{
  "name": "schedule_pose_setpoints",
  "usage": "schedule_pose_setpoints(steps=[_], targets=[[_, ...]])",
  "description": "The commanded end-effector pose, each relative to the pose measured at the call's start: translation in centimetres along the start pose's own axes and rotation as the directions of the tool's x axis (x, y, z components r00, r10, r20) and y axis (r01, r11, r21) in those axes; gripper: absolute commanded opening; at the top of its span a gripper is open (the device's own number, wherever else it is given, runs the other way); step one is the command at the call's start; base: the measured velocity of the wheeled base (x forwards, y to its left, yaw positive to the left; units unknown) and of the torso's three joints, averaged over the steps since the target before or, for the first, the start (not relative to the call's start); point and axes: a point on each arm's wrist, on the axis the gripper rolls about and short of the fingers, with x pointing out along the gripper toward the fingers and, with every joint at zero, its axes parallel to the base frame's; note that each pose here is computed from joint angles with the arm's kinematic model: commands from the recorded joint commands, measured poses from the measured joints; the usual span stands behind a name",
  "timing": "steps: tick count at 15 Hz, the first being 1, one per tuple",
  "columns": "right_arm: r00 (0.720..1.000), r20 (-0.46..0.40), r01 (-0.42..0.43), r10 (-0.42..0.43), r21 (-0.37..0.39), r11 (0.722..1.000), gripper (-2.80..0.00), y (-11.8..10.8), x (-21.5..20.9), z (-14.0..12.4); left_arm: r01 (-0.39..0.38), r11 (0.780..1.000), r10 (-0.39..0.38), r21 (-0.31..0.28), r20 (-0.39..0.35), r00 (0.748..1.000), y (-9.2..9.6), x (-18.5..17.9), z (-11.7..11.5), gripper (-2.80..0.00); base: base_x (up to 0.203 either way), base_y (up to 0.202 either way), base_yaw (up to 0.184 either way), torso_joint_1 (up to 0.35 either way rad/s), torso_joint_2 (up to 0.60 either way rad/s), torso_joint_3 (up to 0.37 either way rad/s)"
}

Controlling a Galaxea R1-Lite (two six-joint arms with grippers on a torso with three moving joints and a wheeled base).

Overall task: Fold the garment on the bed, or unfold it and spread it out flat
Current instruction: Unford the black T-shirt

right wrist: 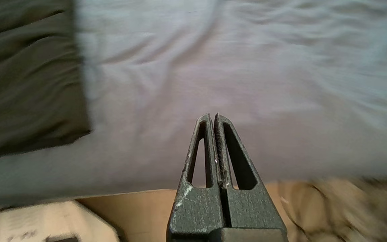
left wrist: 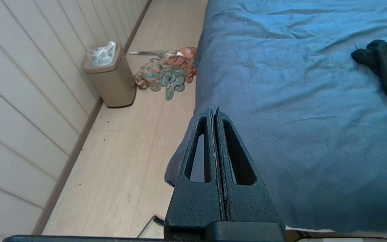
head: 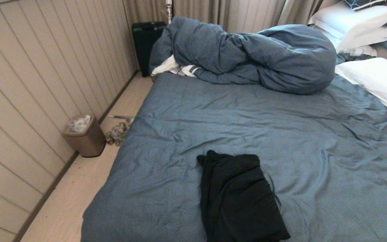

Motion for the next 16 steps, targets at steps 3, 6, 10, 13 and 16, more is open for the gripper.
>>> schedule_pose_setpoints(steps=[3,6,10,13,16], targets=[[0.986,0.001,-0.167,0.168,-0.075,0.983,-2.80,0.6,1.2,-2.4,0.017,1.000,-0.017,0.003,-0.001,1.000,0.0,0.0,0.0,-2.80,0.000,0.000,0.000,0.000,0.00,0.000],[0.959,0.037,-0.274,0.280,-0.114,0.955,-2.80,0.6,0.8,-2.7,0.017,1.000,-0.017,0.003,-0.001,1.000,0.0,0.0,0.0,-2.80,0.000,0.000,0.000,0.000,0.00,0.000],[0.951,0.167,-0.247,0.261,-0.103,0.964,-2.80,0.4,-0.1,-3.1,0.019,1.000,-0.019,0.000,0.003,1.000,0.0,0.0,0.0,-2.80,0.000,0.000,0.000,0.000,0.00,0.000],[0.945,0.251,-0.219,0.209,0.010,0.976,-2.80,0.2,-0.6,-3.4,0.008,1.000,-0.008,-0.019,0.003,1.000,0.0,0.0,-0.1,-2.80,0.000,0.000,0.000,0.000,0.00,0.000],[0.947,0.248,-0.216,0.205,0.021,0.976,-2.80,0.2,-0.6,-3.5,-0.015,0.995,0.016,-0.097,0.008,1.000,0.0,0.0,0.0,-2.80,0.000,0.000,0.000,0.000,0.00,0.000]])
